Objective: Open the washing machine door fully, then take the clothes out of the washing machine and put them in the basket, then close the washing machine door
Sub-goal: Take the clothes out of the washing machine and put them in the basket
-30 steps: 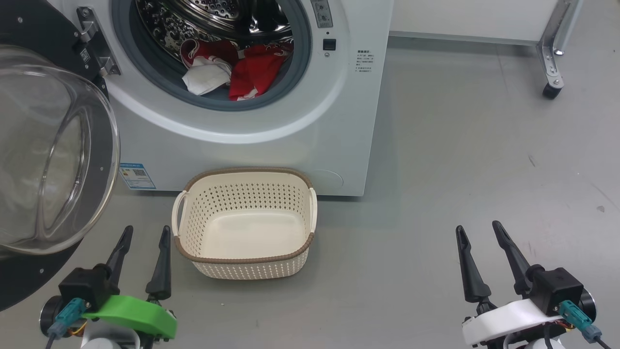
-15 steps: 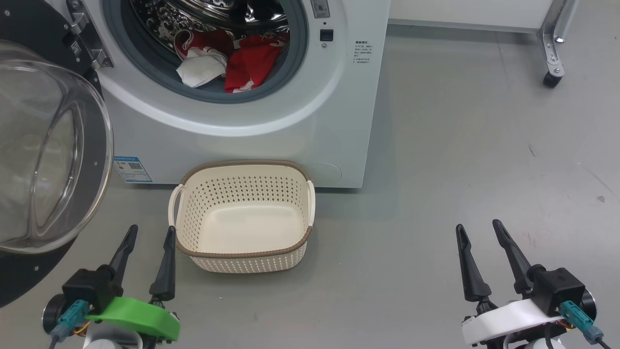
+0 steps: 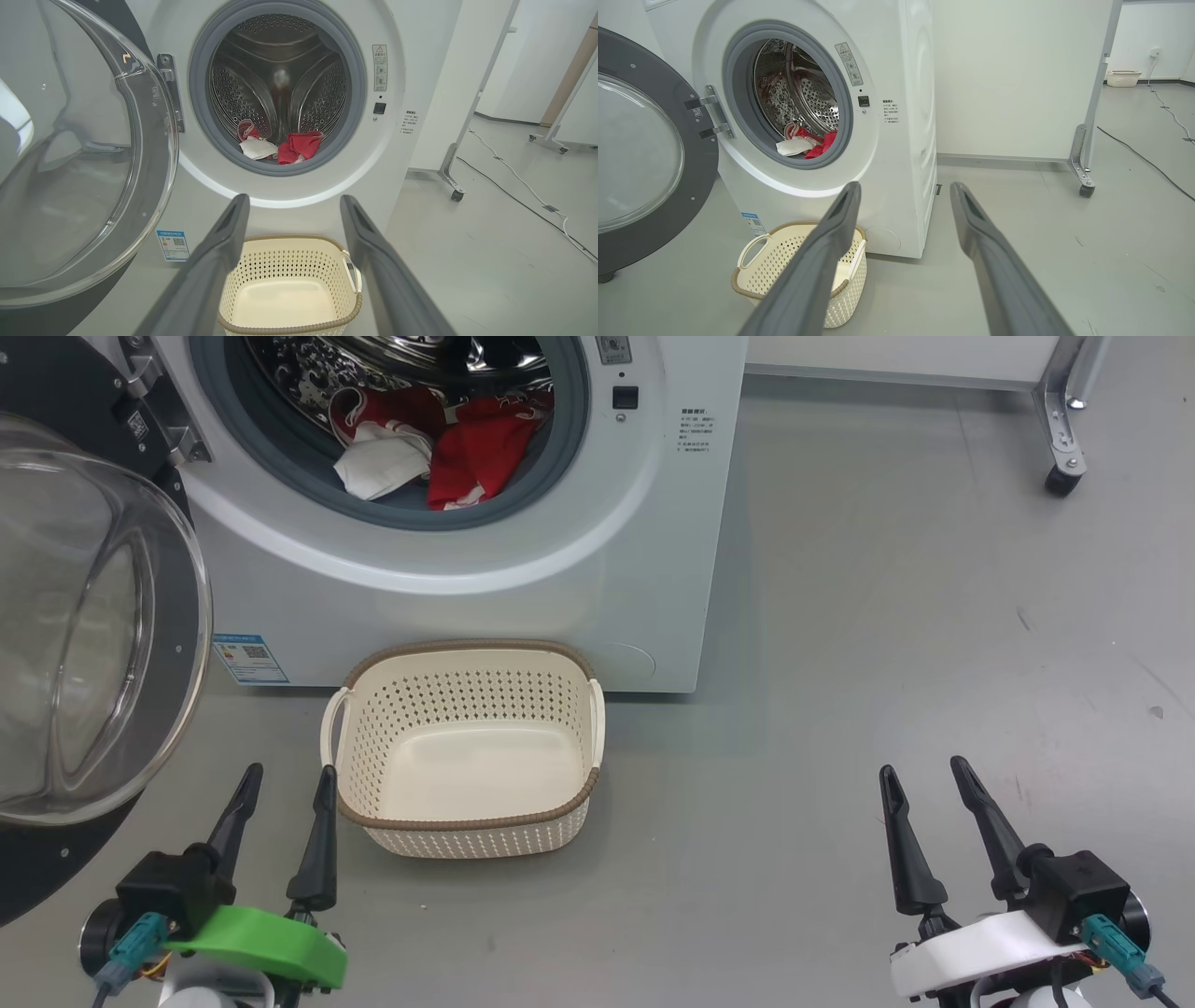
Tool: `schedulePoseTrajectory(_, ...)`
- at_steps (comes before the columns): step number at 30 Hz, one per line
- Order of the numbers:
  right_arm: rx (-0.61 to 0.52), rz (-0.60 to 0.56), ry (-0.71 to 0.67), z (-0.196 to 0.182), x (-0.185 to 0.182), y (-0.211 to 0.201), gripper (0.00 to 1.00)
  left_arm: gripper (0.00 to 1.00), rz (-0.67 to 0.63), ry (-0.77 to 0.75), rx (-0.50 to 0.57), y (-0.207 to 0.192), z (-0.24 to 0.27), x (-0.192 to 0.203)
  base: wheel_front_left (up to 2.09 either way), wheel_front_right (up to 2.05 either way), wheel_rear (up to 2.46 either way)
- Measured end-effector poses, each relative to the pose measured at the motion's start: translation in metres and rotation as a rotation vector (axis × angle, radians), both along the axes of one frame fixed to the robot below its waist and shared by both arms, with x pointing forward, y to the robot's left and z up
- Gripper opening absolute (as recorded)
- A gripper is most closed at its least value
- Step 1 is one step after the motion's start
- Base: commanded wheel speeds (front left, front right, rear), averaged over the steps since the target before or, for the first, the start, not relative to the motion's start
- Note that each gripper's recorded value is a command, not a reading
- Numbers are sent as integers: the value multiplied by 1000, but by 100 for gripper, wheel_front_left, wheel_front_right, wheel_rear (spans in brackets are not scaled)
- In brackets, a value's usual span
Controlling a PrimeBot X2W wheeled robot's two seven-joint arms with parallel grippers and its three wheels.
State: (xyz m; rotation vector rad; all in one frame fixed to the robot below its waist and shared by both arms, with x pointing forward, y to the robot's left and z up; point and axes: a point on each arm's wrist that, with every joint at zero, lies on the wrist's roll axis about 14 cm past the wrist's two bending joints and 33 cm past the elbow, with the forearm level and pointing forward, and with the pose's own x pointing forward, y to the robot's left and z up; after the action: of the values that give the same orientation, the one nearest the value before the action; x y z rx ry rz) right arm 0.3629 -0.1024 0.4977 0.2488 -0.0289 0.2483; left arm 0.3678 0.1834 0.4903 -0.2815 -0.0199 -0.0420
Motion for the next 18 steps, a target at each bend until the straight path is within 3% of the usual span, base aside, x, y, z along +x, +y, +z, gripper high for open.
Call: schedulePoseTrajectory(18,-6,11,-1,0,1,3,100,100,11,0,-54,-2,0,-2,4,-4,0)
